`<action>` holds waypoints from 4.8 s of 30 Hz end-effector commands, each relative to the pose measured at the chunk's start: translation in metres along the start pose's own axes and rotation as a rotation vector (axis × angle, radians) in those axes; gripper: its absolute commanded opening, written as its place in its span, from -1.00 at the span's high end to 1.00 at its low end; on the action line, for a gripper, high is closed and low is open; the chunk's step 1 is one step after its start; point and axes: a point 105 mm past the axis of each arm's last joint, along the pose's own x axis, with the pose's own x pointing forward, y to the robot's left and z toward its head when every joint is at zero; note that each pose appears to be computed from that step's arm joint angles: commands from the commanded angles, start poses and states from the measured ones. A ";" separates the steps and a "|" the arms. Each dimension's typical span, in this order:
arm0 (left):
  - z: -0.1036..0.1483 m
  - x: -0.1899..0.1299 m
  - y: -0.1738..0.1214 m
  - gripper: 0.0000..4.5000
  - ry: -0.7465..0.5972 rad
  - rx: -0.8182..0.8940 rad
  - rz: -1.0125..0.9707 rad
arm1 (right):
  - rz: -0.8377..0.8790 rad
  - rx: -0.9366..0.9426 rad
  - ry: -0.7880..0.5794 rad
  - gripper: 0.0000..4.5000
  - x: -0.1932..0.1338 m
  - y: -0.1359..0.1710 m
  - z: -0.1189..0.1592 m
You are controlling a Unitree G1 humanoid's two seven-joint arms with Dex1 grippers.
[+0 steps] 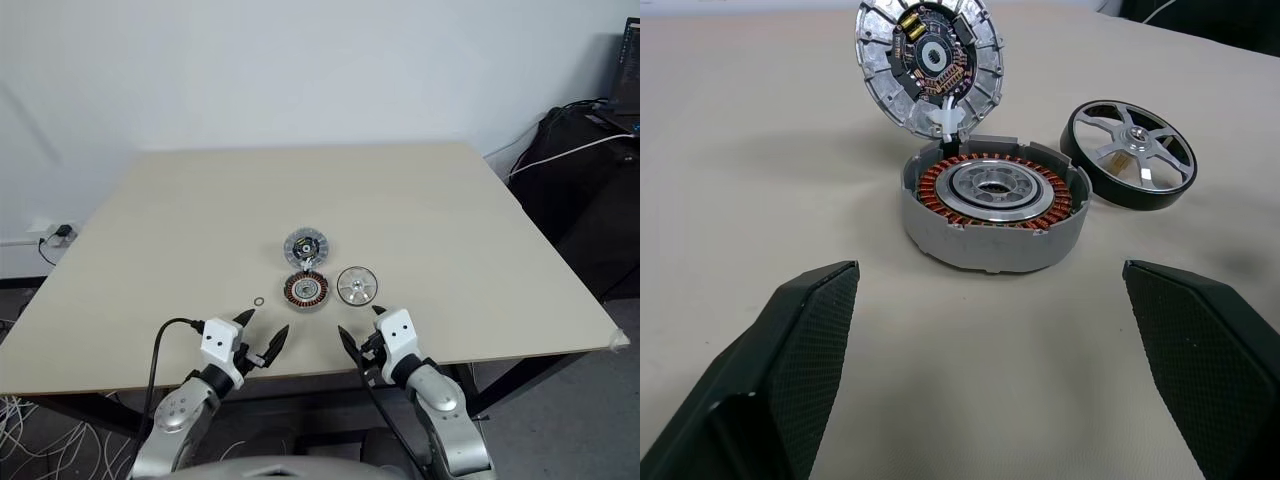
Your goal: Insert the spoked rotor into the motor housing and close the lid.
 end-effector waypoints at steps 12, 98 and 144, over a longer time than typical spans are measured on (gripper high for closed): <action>0.013 0.003 0.002 -0.99 -0.044 0.007 0.004 | 0.002 -0.027 -0.060 -1.00 0.002 0.002 0.019; 0.009 0.063 0.062 0.70 0.266 0.031 0.175 | -0.044 -0.018 -0.052 -1.00 0.003 -0.001 0.017; 0.025 0.114 -0.010 0.37 0.254 0.088 -0.133 | -0.054 -0.007 -0.062 -1.00 0.003 -0.001 0.020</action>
